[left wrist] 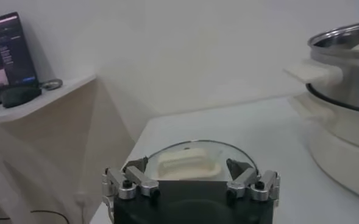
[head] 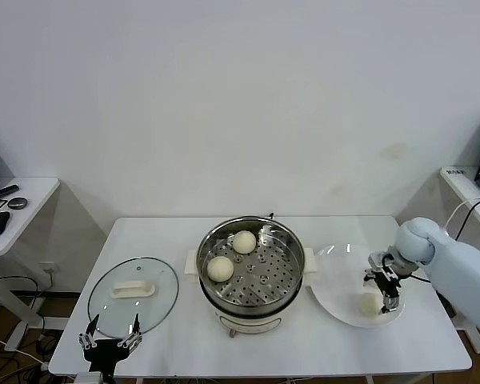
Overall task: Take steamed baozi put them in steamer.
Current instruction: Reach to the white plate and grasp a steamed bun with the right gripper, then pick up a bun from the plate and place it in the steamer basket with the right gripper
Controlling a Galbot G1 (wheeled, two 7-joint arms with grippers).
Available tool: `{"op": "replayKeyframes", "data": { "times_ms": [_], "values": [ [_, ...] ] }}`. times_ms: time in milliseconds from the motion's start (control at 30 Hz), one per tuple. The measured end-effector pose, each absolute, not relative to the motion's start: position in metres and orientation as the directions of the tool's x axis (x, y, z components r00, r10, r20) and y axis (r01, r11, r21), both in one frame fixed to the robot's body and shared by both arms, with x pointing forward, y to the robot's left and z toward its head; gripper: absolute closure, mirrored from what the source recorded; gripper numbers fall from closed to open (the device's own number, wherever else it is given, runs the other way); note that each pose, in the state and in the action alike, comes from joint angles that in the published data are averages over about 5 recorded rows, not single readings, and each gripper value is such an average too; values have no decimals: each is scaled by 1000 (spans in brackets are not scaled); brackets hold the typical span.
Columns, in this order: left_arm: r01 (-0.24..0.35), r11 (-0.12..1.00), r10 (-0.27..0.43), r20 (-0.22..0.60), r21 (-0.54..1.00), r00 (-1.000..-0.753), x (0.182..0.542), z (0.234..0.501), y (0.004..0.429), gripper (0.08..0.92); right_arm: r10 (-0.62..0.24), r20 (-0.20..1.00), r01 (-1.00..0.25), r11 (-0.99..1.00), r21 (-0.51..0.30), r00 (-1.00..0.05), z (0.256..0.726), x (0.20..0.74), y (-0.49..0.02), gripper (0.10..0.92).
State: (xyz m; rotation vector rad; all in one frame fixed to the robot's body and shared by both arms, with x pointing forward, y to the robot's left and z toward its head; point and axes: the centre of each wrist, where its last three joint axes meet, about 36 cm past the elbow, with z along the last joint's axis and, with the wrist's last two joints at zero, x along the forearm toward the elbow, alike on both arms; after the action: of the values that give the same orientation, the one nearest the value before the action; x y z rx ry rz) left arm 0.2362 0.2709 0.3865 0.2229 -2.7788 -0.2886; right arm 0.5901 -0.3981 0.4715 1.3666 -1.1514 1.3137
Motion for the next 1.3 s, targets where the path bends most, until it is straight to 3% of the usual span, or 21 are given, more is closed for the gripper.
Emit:
{"op": "replayKeyframes", "data": {
  "times_ms": [467, 1100, 1300],
  "values": [
    [-113, 968, -183, 320, 225, -930, 238, 383, 271, 177, -28, 1000, -987, -163, 7, 12, 457, 586, -396, 202],
    [-114, 968, -183, 320, 223, -929, 239, 381, 270, 177, -38, 999, -991, -134, -6, -1, 463, 589, -401, 429],
    [-114, 969, -182, 321, 220, -930, 241, 380, 269, 177, -49, 999, -991, -132, -18, -12, 471, 592, -399, 451]
  ]
}}
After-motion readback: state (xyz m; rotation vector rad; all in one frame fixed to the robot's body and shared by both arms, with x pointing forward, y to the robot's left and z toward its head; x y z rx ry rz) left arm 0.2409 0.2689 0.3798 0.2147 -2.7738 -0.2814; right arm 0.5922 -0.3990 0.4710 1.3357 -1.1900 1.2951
